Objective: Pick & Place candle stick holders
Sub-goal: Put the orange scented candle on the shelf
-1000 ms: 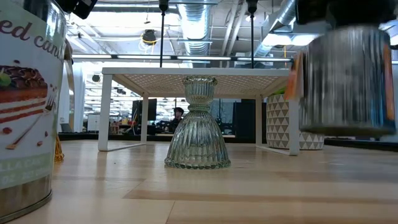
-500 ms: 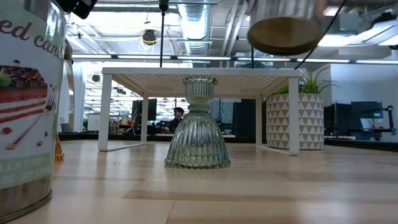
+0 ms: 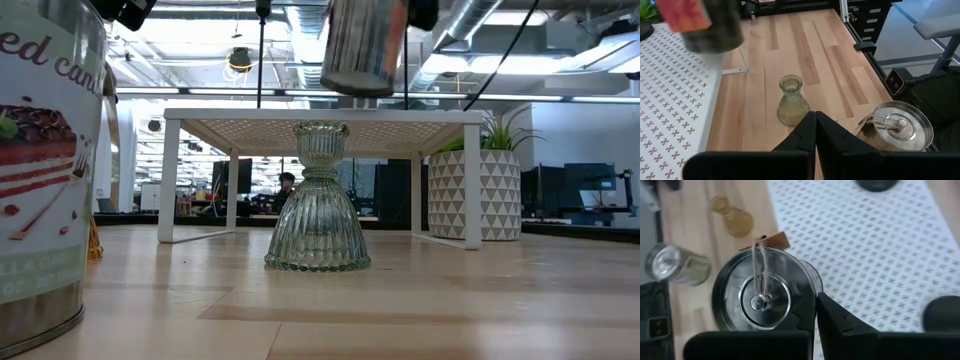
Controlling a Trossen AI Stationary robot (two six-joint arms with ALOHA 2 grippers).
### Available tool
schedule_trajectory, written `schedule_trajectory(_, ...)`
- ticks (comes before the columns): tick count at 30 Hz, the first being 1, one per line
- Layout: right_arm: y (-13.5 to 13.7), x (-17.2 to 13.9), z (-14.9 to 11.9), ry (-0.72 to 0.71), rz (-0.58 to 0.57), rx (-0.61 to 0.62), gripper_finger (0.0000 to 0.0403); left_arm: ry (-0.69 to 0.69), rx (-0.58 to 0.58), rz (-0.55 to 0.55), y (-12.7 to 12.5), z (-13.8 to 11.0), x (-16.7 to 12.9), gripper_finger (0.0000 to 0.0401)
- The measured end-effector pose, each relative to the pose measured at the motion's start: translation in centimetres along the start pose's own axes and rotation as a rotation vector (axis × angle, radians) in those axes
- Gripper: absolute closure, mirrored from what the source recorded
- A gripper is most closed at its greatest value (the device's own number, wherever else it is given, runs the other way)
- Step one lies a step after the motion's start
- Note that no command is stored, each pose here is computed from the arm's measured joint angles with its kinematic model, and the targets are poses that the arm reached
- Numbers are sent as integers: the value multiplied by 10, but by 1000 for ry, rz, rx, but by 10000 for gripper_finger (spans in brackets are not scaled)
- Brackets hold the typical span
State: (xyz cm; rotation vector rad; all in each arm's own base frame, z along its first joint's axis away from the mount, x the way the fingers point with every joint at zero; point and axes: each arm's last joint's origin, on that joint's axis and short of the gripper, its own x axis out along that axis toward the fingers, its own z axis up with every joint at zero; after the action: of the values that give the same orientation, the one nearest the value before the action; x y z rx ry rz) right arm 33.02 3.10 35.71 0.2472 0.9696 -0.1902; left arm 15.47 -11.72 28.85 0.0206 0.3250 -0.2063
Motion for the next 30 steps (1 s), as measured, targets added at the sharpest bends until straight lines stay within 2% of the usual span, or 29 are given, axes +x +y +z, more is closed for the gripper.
schedule_trajectory(10, -35, 18, 9, 76, -112, 79, 403, 0, -3, 0, 0, 0, 0, 396)
schedule_trajectory(21, -39, 21, 9, 85, -125, 72, 402, 0, -3, 0, 0, 0, 0, 396)
schedule_trajectory(30, -41, 17, 9, 78, -123, 78, 362, 0, -3, 0, 0, 0, 0, 396)
